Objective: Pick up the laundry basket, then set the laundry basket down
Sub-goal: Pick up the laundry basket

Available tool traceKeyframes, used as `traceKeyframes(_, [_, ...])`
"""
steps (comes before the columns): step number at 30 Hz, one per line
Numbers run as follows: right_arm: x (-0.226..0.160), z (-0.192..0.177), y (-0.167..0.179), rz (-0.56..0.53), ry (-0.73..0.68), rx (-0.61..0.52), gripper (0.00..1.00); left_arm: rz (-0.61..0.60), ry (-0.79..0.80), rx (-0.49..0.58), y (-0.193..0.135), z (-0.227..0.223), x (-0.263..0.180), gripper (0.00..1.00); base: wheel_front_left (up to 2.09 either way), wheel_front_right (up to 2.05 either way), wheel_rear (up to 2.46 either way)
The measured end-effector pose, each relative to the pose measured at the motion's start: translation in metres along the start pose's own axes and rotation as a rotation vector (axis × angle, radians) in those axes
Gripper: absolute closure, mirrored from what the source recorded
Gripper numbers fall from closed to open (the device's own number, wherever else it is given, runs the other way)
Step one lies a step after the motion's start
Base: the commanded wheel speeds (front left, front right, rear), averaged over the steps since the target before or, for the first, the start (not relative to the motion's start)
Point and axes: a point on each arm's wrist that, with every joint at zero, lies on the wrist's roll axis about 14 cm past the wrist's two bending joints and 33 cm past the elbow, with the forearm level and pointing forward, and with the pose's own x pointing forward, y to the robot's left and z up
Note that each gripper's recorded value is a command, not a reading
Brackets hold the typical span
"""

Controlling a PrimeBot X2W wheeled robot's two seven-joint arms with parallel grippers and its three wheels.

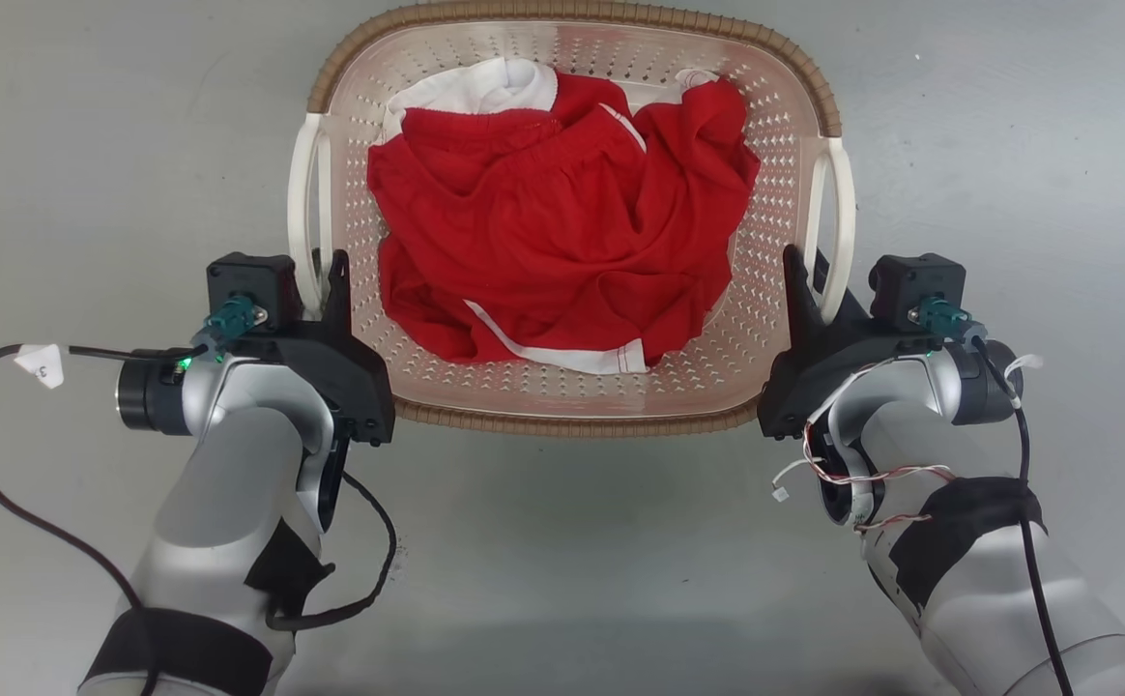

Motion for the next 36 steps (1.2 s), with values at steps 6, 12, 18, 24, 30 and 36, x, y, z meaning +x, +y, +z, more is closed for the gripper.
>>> traceKeyframes(6, [0.0, 0.002, 0.0, -0.002, 0.014, 0.0, 1.0, -0.015, 0.018, 0.017, -0.004, -0.001, -0.002, 1.0, 0.0, 0.0, 0.0])
traceKeyframes(12, [-0.006, 0.003, 0.002, 0.001, 0.026, -0.013, 1.0, -0.023, 0.025, 0.035, -0.007, 0.002, -0.008, 1.0, 0.0, 0.0, 0.0])
traceKeyframes(18, [-0.014, 0.013, 0.005, 0.004, 0.017, -0.018, 1.0, -0.032, 0.007, 0.025, -0.011, 0.013, -0.014, 1.0, 0.0, 0.0, 0.0])
traceKeyframes(24, [-0.027, 0.021, 0.007, 0.005, 0.015, -0.031, 1.0, -0.037, 0.005, 0.03, -0.016, 0.016, -0.027, 1.0, 0.0, 0.0, 0.0])
traceKeyframes(30, [-0.045, 0.023, 0.009, 0.004, 0.023, -0.03, 1.0, -0.041, 0.01, 0.028, -0.021, 0.016, -0.044, 1.0, 0.0, 0.0, 0.0])
traceKeyframes(36, [-0.067, 0.02, 0.013, 0.003, 0.051, -0.038, 1.0, -0.047, 0.017, 0.038, -0.026, 0.013, -0.065, 1.0, 0.0, 0.0, 0.0])
